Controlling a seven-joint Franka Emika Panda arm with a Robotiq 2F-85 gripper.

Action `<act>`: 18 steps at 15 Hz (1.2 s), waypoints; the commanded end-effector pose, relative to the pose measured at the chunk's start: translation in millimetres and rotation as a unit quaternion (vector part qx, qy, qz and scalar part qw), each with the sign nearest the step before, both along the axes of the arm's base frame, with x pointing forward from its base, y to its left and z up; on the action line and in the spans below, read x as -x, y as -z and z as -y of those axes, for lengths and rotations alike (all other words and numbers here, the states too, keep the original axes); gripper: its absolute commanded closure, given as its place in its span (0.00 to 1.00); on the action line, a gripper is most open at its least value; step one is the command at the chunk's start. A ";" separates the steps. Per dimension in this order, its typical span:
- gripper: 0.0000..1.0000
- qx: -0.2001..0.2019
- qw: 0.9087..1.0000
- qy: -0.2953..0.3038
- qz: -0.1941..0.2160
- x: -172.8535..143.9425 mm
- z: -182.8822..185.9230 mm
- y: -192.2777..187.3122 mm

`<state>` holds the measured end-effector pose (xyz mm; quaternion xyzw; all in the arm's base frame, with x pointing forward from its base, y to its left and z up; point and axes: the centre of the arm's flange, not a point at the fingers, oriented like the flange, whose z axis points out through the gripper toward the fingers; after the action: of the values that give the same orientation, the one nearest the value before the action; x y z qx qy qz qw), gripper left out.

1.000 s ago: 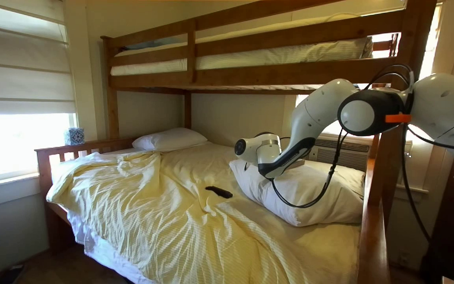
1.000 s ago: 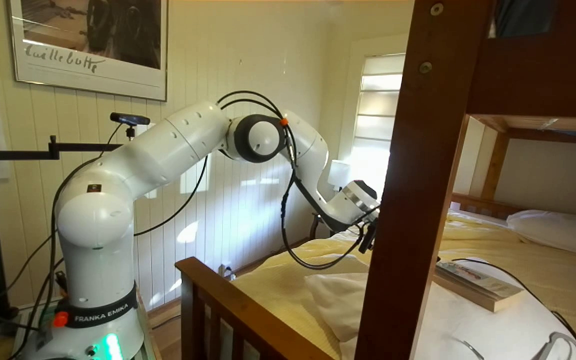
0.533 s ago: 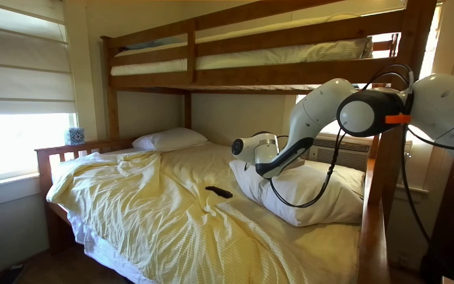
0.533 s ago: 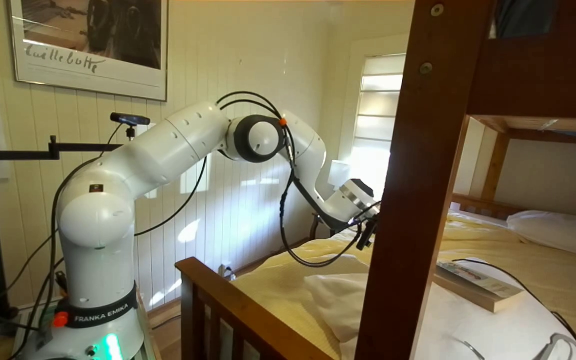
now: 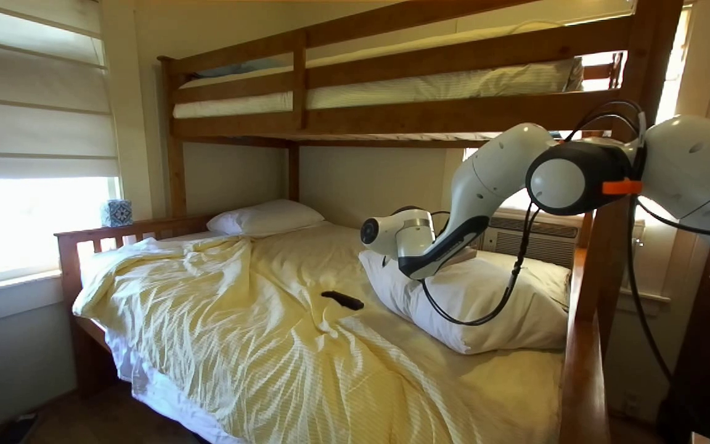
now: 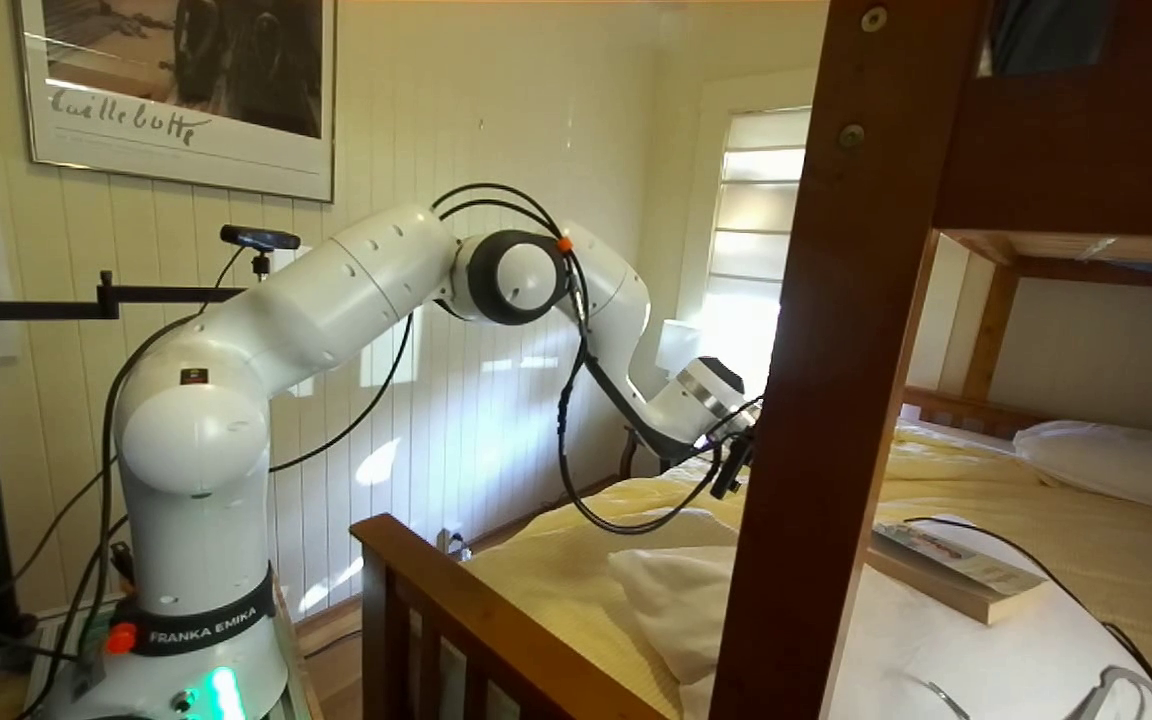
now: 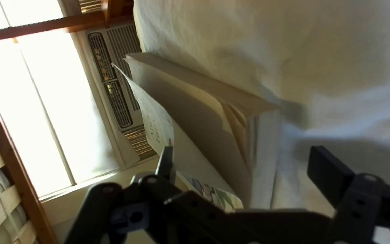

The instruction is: Take the book off of the pillow

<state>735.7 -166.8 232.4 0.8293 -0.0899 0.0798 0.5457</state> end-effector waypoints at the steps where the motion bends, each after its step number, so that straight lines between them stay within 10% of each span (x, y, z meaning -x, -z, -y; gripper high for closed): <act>1: 0.00 -0.032 0.997 -0.017 -0.065 -6.8 5.7 3.3; 18: 0.00 0.021 0.998 0.018 -0.055 -19.8 36.5 -0.9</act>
<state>740.5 -191.1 227.5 0.8356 -0.0428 0.0173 0.5474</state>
